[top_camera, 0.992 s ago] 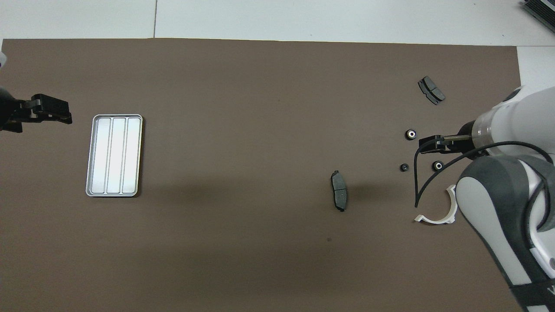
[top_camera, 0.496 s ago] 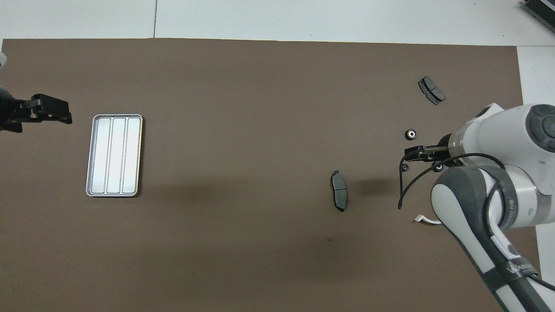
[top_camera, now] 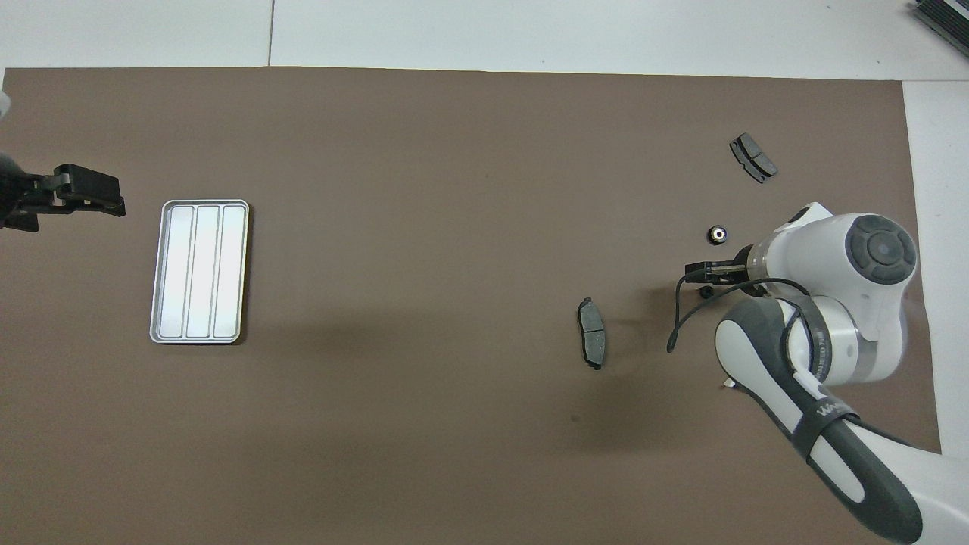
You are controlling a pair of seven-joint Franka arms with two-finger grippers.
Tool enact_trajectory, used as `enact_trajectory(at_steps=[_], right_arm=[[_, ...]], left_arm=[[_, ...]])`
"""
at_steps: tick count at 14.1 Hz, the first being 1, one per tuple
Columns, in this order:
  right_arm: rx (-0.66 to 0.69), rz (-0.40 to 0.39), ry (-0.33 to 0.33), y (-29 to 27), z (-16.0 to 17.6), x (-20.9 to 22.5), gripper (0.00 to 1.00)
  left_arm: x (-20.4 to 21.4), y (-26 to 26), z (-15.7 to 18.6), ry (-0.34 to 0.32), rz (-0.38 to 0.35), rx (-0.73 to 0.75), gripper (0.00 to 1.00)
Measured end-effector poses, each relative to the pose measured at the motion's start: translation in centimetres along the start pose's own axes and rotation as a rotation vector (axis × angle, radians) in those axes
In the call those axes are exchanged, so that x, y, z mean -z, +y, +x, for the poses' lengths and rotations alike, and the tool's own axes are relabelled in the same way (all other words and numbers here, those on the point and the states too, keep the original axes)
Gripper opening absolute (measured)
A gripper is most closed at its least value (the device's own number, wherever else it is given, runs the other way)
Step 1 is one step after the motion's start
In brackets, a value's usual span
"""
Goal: Pick bearing gear from pile to tray
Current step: 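Close the right gripper on the black gear and lift it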
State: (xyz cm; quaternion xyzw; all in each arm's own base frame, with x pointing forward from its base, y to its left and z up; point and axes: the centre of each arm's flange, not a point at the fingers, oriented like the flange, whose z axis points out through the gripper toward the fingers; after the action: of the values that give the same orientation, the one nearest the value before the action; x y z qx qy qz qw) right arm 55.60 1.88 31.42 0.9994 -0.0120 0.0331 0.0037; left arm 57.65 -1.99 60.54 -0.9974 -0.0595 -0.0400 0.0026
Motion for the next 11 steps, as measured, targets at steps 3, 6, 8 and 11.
enact_trajectory(at_steps=[3,6,8,11], right_arm=[[0.005,0.001,-0.012,-0.2,-0.2,-0.9,1.0],[0.008,0.004,0.011,-0.4,-0.6,-1.7,1.0],[0.01,0.004,0.013,-0.5,-1.1,-2.2,1.0],[0.012,0.004,0.007,-0.5,-1.4,-2.6,0.92]], left_arm=[[0.0,0.0,0.0,0.0,0.0,0.0,1.0],[0.0,0.0,0.0,0.0,0.0,0.0,1.0],[0.0,0.0,0.0,0.001,0.0,-0.001,1.0],[0.1,0.1,0.0,0.001,0.0,-0.001,1.0]])
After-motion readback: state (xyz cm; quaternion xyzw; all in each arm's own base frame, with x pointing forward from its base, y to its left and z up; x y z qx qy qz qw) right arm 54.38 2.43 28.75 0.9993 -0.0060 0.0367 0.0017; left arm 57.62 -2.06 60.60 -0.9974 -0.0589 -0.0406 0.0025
